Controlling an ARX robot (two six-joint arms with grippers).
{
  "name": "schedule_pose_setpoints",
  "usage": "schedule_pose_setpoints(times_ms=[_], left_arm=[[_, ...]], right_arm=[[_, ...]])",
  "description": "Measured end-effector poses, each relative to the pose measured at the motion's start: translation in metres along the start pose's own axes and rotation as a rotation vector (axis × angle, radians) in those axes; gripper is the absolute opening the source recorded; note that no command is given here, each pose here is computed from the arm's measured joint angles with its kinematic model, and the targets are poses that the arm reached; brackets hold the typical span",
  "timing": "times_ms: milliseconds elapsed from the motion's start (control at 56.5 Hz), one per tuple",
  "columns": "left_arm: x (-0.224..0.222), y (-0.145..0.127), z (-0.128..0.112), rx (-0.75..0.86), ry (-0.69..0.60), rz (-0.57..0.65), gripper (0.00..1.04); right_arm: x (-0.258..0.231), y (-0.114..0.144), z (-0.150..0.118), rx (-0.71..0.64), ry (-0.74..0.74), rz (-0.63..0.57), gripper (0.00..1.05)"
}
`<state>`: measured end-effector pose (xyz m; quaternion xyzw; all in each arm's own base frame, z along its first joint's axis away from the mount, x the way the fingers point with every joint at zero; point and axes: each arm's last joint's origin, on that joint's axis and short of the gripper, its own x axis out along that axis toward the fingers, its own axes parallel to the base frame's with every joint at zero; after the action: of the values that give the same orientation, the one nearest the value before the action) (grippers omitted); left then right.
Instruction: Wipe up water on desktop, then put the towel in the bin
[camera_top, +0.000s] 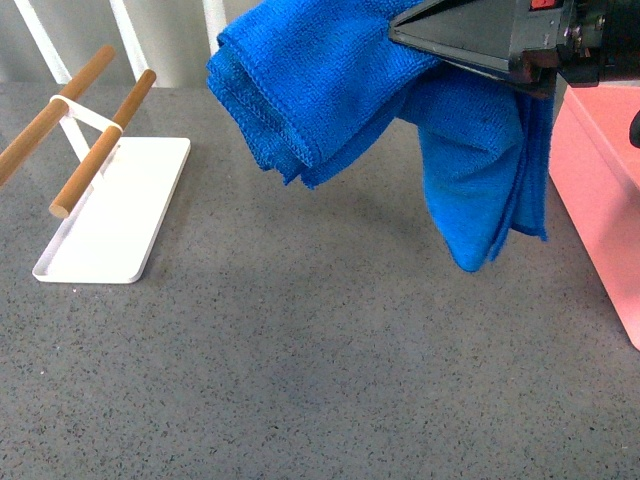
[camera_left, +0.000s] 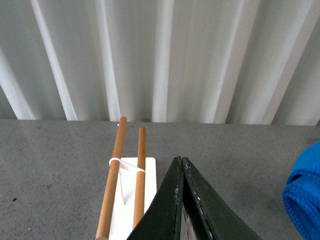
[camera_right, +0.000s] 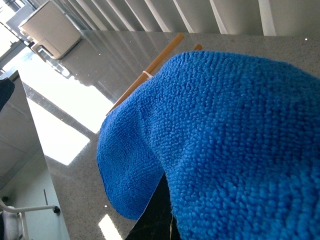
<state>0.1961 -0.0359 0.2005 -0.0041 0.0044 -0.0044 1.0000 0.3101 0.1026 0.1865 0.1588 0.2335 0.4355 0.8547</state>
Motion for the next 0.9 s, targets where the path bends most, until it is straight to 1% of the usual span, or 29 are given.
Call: schedule_pose_setpoints(times_ms=[425,478,531,673,903], left_arm=[[-0.041,0.024,-0.021,0.001,0.0,0.006,0.04],[-0.046,0.03,-0.023,0.001,0.001,-0.016,0.04],[-0.051,0.034,-0.025,0.001,0.0,0.004,0.04],[-0.058,0.035,-0.031,0.001,-0.016,0.008,0.04],[-0.069,0.035,-0.027,0.001,-0.032,0.006,0.04]], right_arm=[[-0.006,-0.002,0.002,-0.012,0.003,-0.013,0.03],[-0.006,-0.002,0.002,-0.014,0.004,-0.014,0.03],[-0.005,-0.002,0.002,-0.018,0.004,-0.027,0.03],[-0.006,-0.003,0.001,-0.016,0.011,-0.052,0.03],[-0.006,-0.002,0.003,-0.021,0.013,-0.058,0.03]])
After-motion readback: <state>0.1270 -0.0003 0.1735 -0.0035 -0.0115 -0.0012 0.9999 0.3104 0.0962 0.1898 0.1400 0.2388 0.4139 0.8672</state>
